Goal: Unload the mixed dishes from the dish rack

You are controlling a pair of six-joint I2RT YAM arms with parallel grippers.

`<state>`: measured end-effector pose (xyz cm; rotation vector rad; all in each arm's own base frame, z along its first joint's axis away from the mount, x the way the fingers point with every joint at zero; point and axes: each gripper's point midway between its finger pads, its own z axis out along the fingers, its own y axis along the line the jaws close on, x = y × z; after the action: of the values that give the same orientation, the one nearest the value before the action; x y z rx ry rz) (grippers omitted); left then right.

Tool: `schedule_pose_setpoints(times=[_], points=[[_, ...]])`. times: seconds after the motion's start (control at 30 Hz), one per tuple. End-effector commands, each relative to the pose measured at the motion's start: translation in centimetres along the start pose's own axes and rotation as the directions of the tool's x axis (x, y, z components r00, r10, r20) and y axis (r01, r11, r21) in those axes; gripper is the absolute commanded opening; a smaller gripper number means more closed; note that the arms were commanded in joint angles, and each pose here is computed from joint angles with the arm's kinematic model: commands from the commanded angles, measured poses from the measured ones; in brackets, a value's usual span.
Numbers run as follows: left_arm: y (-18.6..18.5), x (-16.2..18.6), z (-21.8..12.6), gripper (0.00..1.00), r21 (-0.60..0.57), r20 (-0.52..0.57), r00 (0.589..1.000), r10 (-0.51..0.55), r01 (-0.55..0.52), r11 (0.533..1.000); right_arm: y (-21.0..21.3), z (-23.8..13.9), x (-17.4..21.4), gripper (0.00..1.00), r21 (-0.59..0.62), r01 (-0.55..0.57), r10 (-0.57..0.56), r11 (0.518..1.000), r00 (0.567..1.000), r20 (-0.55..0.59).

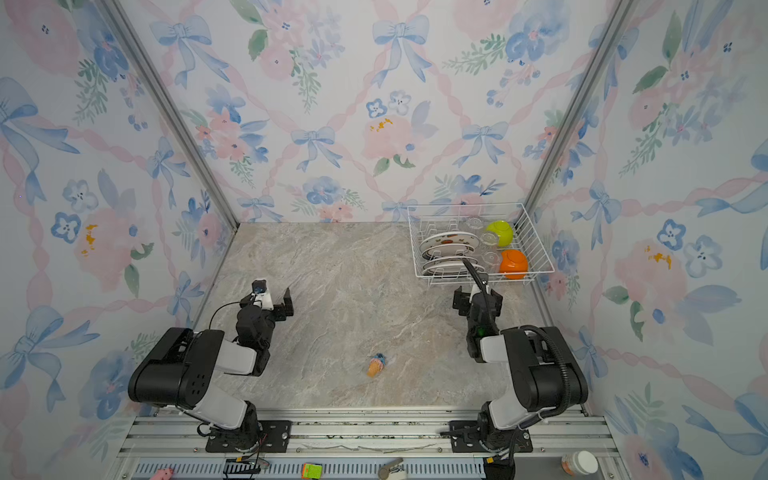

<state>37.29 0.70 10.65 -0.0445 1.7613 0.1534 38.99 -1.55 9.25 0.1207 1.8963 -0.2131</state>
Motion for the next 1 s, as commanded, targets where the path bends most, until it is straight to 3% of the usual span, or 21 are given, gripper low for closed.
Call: schedule_pose_setpoints(times=[0.0,0.83,0.97], points=[[0.04,-0.2,0.21,0.98,0.004,0.006,1.0,0.002,-0.002,1.0,0.16,0.22,-0.9,0.97,-0.009,-0.016,0.016,1.0,1.0,0.02],[0.06,-0.04,0.44,0.98,0.042,-0.005,1.0,-0.021,0.021,0.999,0.16,0.24,-0.87,0.97,-0.011,-0.017,0.017,1.0,1.0,0.018],[-0.77,-0.01,0.59,0.98,0.091,-0.012,1.0,-0.004,0.005,0.996,0.16,0.26,-0.8,0.97,-0.015,-0.018,0.019,1.0,1.0,0.014]])
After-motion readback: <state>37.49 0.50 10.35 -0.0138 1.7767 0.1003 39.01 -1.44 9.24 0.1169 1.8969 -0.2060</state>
